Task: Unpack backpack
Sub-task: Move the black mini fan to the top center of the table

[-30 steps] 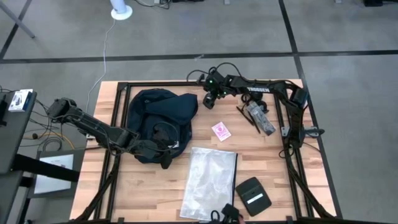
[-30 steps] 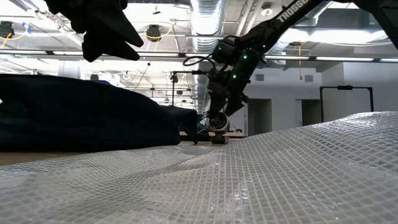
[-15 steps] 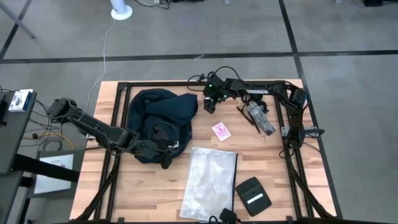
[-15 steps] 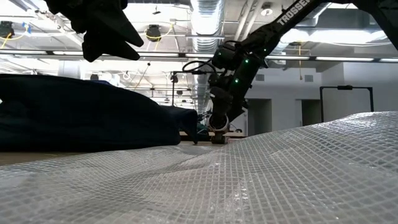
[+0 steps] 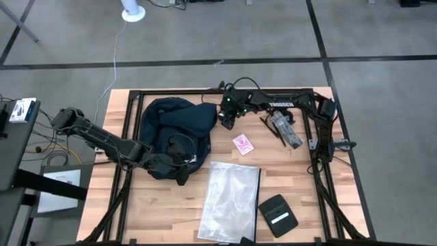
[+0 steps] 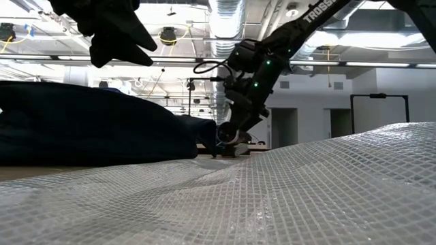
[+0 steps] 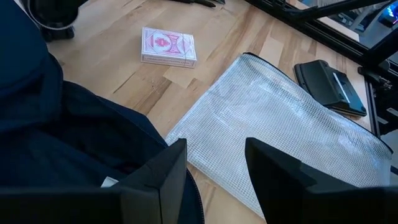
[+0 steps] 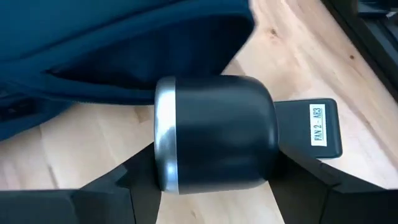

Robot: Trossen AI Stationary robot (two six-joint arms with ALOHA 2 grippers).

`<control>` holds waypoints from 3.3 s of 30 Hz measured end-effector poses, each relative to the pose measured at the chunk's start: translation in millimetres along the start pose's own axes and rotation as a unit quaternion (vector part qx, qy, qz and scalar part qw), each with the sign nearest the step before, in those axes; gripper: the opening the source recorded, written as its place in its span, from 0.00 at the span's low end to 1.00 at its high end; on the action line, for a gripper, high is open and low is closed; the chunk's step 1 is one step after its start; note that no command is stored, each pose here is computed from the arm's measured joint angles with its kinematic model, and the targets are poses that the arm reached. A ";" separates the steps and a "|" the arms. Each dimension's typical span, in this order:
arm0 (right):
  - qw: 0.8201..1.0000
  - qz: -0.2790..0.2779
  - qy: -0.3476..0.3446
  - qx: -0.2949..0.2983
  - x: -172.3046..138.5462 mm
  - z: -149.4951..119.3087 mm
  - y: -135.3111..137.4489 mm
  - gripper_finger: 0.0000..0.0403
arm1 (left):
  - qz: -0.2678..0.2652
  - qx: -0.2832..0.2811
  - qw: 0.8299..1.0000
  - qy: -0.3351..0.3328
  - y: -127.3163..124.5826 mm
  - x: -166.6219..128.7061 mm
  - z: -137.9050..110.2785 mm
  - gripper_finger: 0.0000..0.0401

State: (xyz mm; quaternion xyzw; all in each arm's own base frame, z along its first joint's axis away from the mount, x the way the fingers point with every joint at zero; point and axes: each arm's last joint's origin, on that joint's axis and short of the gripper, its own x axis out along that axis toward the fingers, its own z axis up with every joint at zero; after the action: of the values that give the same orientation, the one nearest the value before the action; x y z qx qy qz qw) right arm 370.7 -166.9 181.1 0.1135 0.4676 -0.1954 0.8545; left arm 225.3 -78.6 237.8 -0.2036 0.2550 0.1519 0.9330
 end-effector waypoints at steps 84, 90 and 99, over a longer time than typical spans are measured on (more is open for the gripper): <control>0.984 -0.055 -0.013 0.171 -85.2 -45.7 28.4 0.58 | 0.031 0.075 0.997 -0.015 9.9 -19.9 4.7 0.38; 0.977 -0.052 0.008 0.206 -66.1 -44.5 -10.2 0.58 | 0.031 0.073 0.997 -0.015 9.4 -18.9 4.4 0.38; 0.976 -0.036 -0.028 0.215 -55.1 -36.2 -15.7 0.60 | 0.031 0.059 0.998 -0.018 9.2 -18.9 4.9 0.38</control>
State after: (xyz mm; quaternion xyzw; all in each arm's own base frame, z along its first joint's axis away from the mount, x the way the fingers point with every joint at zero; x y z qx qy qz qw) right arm 309.6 -154.8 208.0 0.2717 0.3945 -0.3250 0.8154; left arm 208.2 -71.7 249.0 -0.1371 0.2531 0.1688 0.9427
